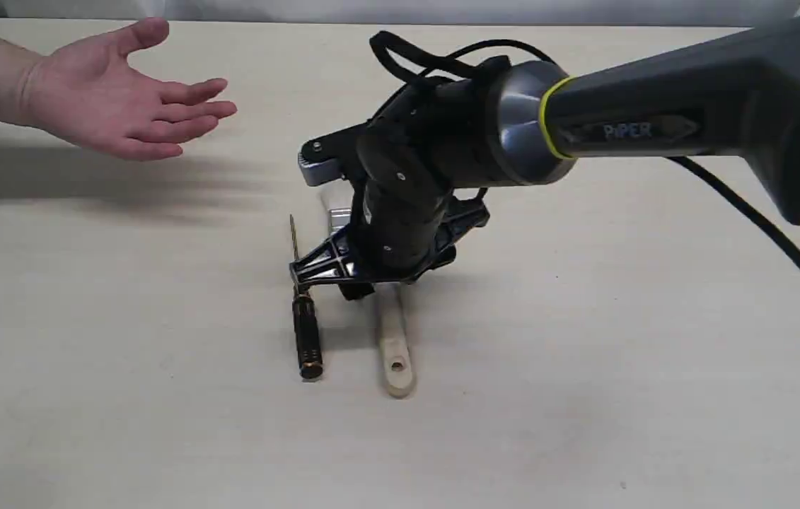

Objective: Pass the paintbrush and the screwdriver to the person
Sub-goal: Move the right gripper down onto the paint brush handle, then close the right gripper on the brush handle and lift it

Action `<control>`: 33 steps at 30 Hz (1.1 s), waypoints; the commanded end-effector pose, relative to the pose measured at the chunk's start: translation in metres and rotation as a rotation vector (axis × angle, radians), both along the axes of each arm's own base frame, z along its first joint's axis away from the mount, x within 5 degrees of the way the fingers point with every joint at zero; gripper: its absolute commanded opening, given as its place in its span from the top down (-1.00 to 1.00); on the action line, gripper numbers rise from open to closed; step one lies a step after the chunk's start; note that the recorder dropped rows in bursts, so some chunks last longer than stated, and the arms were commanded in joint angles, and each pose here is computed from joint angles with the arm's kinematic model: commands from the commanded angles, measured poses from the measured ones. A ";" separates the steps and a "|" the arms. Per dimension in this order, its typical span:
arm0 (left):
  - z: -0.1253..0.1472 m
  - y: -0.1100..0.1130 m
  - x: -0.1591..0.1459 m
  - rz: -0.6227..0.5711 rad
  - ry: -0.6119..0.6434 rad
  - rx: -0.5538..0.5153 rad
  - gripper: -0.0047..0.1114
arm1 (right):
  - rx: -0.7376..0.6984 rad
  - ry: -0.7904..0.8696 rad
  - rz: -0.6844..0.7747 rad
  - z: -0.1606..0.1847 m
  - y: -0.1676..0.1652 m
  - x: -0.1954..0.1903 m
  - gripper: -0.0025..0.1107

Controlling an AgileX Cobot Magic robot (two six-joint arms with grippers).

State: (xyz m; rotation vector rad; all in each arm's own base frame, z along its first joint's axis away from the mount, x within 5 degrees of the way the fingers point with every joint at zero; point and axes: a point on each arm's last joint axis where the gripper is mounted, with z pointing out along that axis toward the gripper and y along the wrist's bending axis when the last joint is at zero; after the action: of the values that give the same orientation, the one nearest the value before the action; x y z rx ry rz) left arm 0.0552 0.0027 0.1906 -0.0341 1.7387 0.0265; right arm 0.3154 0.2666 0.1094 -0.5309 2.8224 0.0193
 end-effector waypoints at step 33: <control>0.000 -0.001 0.000 -0.009 -0.004 -0.006 0.92 | 0.531 -0.609 0.286 0.235 -0.015 -0.039 0.88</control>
State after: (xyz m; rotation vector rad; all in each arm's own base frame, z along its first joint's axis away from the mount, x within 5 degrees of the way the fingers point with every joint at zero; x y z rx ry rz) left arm 0.0552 0.0027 0.1906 -0.0341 1.7387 0.0265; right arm 0.2787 0.2458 0.3352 -0.6347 2.1202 0.4990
